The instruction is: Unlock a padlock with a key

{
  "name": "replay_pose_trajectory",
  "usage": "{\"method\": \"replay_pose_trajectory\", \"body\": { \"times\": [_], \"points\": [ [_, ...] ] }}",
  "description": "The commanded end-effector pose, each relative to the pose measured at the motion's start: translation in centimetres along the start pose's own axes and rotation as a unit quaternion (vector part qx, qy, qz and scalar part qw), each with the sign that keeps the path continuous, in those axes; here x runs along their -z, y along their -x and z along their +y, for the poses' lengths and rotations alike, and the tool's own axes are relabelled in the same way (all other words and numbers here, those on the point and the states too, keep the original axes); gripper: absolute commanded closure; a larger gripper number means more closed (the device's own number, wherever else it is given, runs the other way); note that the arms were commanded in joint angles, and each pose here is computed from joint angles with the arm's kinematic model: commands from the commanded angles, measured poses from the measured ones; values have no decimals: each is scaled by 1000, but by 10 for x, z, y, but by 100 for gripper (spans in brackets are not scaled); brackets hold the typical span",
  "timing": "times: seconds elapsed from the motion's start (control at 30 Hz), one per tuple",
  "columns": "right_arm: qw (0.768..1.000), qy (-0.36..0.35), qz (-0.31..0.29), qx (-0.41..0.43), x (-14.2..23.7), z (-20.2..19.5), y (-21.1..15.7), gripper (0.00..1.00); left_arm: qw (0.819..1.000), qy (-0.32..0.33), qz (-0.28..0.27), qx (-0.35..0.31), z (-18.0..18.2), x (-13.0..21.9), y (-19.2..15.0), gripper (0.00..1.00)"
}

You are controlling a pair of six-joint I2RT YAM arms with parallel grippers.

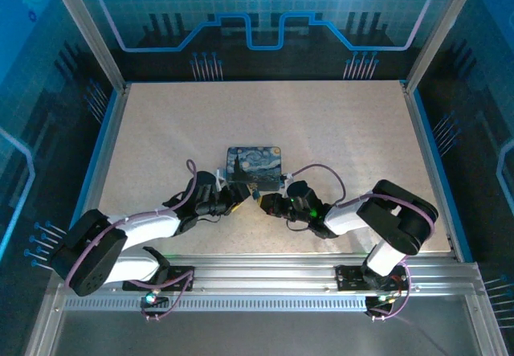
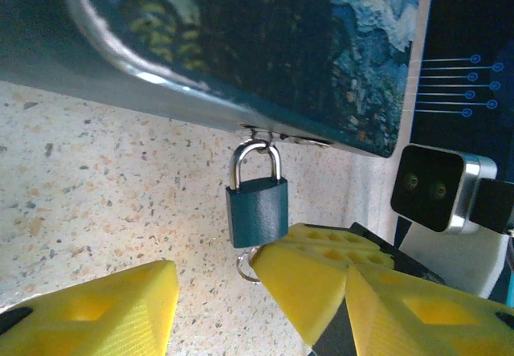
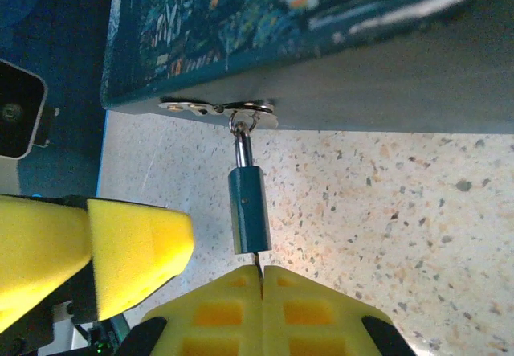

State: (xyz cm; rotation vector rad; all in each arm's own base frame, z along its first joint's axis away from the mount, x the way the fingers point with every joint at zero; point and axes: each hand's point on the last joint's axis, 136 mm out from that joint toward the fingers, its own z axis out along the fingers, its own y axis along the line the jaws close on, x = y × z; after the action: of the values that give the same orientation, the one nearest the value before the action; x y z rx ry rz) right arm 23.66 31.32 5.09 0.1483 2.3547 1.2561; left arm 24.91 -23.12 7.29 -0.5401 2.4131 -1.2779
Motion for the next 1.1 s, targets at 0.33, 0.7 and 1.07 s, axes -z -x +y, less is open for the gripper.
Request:
{"method": "replay_pose_trajectory", "body": {
  "times": [0.33, 0.7, 1.07],
  "points": [
    [998, 28, 14, -55, -3, 13, -4, 100, 999, -21, -10, 49, -1, -19, 0, 51],
    [997, 34, 14, -63, -4, 16, -4, 100, 997, -32, -9, 72, -1, -33, -1, 56],
    [997, 38, 7, -69, -1, 18, -1, 99, 996, -34, -15, 75, 1, -39, -1, 76]
  ]
}}
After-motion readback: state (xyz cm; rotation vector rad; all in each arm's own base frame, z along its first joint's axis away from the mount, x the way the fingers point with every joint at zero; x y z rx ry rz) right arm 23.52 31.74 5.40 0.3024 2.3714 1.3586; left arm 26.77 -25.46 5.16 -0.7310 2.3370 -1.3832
